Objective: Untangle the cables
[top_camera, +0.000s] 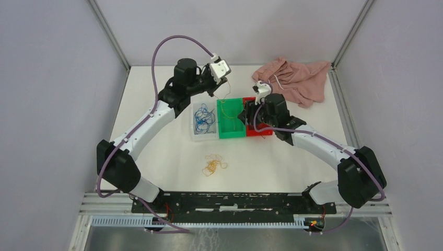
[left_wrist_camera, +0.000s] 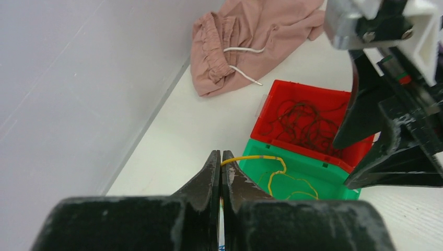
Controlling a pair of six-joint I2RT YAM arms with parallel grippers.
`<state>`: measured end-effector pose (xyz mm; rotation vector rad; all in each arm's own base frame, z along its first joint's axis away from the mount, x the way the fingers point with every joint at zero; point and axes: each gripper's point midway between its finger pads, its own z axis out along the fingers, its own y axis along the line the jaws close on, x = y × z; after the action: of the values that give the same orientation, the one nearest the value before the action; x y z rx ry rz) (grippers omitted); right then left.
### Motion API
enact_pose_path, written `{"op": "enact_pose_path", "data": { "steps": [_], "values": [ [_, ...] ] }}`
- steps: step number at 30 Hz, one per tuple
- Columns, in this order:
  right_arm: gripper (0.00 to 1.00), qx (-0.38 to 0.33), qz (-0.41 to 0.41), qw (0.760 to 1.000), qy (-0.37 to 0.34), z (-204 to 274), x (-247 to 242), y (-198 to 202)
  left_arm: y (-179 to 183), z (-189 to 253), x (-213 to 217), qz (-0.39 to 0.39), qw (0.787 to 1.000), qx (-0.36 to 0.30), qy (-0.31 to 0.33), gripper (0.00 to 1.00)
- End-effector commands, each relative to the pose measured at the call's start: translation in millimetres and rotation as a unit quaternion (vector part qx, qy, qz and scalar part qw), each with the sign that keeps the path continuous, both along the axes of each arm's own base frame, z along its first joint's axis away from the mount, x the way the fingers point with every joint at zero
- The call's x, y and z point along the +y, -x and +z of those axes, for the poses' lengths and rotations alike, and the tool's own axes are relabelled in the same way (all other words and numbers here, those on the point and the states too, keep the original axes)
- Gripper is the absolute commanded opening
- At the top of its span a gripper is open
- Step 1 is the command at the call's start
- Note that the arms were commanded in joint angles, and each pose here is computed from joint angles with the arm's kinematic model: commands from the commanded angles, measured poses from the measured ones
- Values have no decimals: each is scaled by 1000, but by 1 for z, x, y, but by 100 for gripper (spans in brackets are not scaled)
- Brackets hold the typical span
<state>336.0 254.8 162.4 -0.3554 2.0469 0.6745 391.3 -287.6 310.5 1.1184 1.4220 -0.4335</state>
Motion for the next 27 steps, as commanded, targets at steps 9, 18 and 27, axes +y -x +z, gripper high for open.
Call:
{"op": "enact_pose_path", "data": {
  "steps": [9, 18, 27],
  "values": [
    [53, -31, -62, 993, -93, 44, -24, -10, -46, -66, -10, 47, 994, 39, -89, 3],
    [51, -41, -109, 986, -121, 53, -54, -17, -48, -109, -32, 37, 988, 88, -118, 3],
    [48, -47, -125, 982, -137, 55, -64, -17, -34, -159, -48, 29, 980, 109, -166, 3]
  ]
}}
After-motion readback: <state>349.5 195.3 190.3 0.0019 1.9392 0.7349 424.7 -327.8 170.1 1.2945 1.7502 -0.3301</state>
